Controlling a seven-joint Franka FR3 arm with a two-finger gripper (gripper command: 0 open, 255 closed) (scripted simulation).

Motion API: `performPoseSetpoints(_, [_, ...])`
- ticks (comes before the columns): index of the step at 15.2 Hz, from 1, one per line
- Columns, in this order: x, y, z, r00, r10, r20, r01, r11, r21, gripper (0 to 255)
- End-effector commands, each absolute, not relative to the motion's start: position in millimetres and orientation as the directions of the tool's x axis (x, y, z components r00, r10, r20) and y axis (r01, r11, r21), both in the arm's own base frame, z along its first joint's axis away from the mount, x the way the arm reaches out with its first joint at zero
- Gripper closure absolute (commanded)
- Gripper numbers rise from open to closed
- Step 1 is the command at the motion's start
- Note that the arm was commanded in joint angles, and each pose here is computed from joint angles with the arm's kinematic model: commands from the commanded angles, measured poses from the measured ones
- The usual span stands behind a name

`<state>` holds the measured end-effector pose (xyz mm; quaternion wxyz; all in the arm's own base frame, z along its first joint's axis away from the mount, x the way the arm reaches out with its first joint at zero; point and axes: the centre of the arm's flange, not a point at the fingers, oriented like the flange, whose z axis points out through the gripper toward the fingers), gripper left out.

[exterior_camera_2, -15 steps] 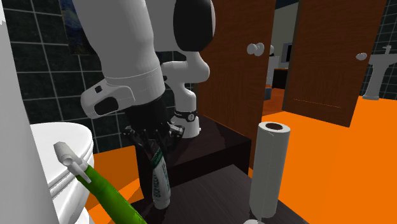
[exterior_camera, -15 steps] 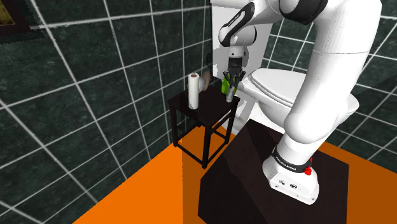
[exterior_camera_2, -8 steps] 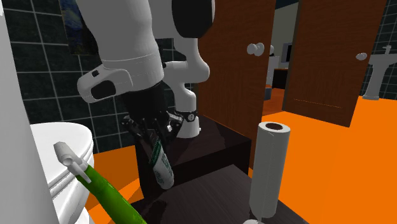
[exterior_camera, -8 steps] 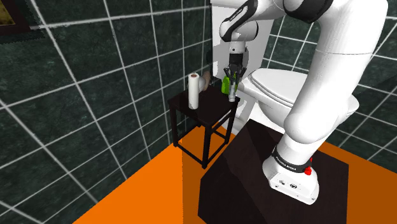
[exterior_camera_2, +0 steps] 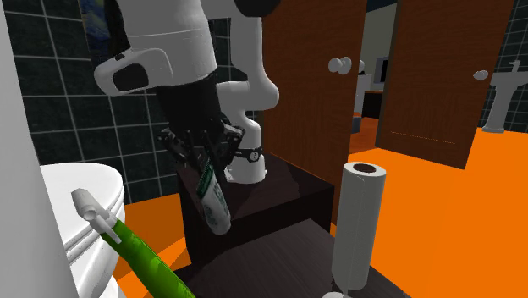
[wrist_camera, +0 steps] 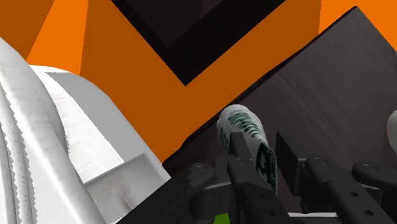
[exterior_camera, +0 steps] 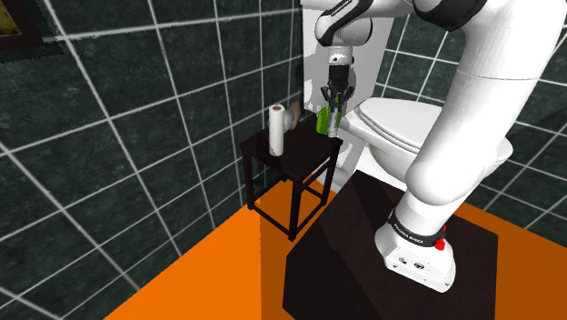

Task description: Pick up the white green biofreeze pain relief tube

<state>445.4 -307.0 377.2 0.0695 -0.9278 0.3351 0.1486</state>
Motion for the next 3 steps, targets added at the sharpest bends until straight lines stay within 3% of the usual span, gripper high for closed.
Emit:
performPoseSetpoints(1, [445.0, -307.0, 388.7, 0.731, -0.601, -0.322, -0.642, -0.766, -0.029, 255])
performPoseSetpoints(3, [444.9, -306.9, 389.5, 0.731, -0.601, -0.322, -0.642, -0.766, -0.029, 255])
